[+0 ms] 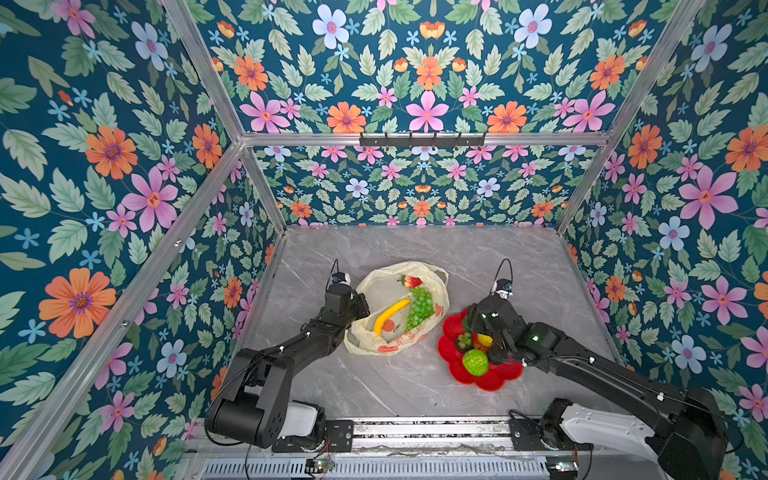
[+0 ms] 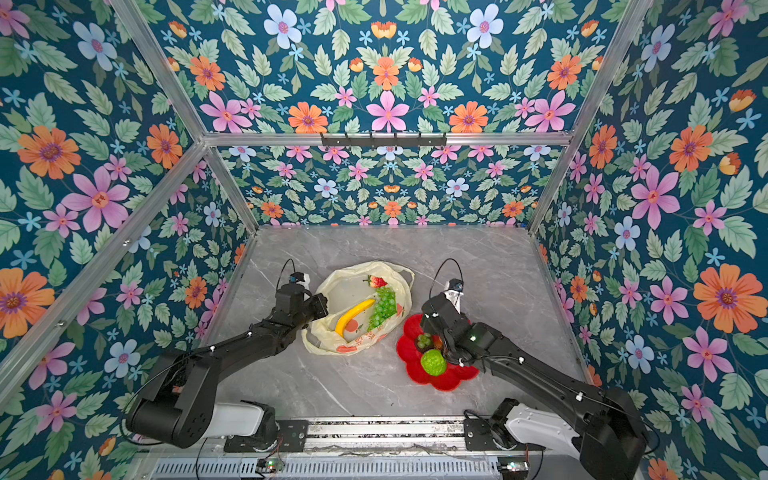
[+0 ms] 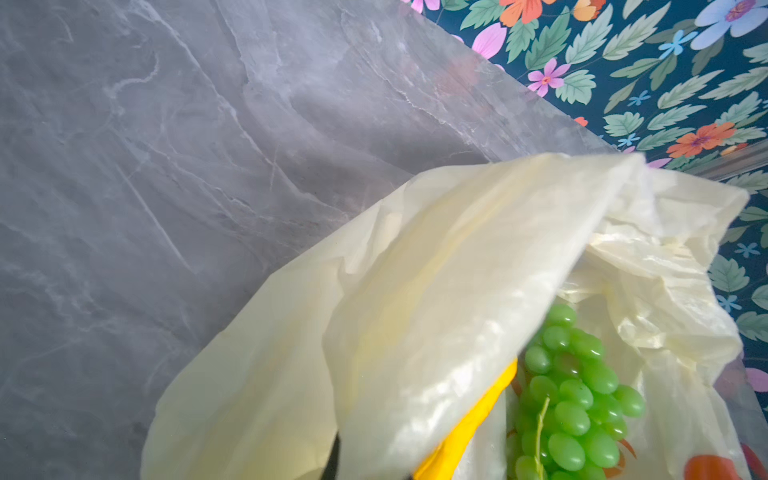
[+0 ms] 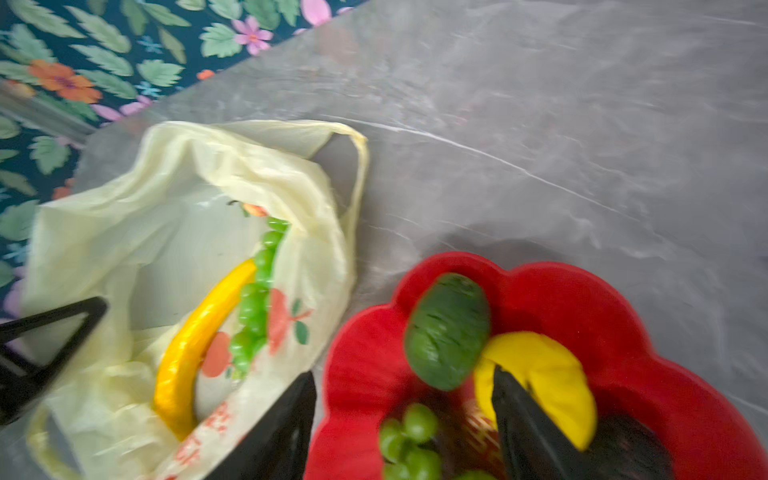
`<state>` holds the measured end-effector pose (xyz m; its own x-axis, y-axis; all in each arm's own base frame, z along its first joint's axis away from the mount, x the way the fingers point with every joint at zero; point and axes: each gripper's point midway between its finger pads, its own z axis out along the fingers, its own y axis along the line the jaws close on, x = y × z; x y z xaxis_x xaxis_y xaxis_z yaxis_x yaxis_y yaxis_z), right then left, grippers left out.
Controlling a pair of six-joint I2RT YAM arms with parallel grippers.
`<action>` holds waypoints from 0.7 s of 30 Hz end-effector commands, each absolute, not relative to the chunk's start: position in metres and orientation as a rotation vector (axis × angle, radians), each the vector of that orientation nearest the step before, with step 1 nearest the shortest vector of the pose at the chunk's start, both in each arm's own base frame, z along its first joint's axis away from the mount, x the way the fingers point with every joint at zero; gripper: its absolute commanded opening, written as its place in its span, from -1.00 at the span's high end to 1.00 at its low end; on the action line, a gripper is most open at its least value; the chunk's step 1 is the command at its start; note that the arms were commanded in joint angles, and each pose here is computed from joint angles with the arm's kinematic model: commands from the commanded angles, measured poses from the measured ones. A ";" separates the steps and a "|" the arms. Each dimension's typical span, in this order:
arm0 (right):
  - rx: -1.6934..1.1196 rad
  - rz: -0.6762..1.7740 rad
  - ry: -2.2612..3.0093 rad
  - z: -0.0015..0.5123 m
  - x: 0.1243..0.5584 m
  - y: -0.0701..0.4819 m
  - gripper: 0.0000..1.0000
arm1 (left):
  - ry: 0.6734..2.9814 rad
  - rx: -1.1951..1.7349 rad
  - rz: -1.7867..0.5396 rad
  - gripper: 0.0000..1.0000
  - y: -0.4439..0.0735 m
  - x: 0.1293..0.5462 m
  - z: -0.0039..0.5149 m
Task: Take the fake fruits out of the plastic bag
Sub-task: 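Move the right gripper back over the bag toward the red apple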
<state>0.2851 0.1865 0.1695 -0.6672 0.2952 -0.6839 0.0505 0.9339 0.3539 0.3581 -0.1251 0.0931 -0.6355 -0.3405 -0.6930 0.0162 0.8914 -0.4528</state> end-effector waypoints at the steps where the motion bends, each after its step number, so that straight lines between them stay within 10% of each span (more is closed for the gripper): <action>1: 0.102 0.553 2.276 0.188 0.298 0.233 -0.34 | 2.162 -0.191 -0.550 1.00 -0.129 0.360 0.103; 21: -0.721 0.533 2.447 0.114 0.361 0.384 -0.30 | 2.157 -0.181 -0.494 1.00 -0.127 0.359 0.107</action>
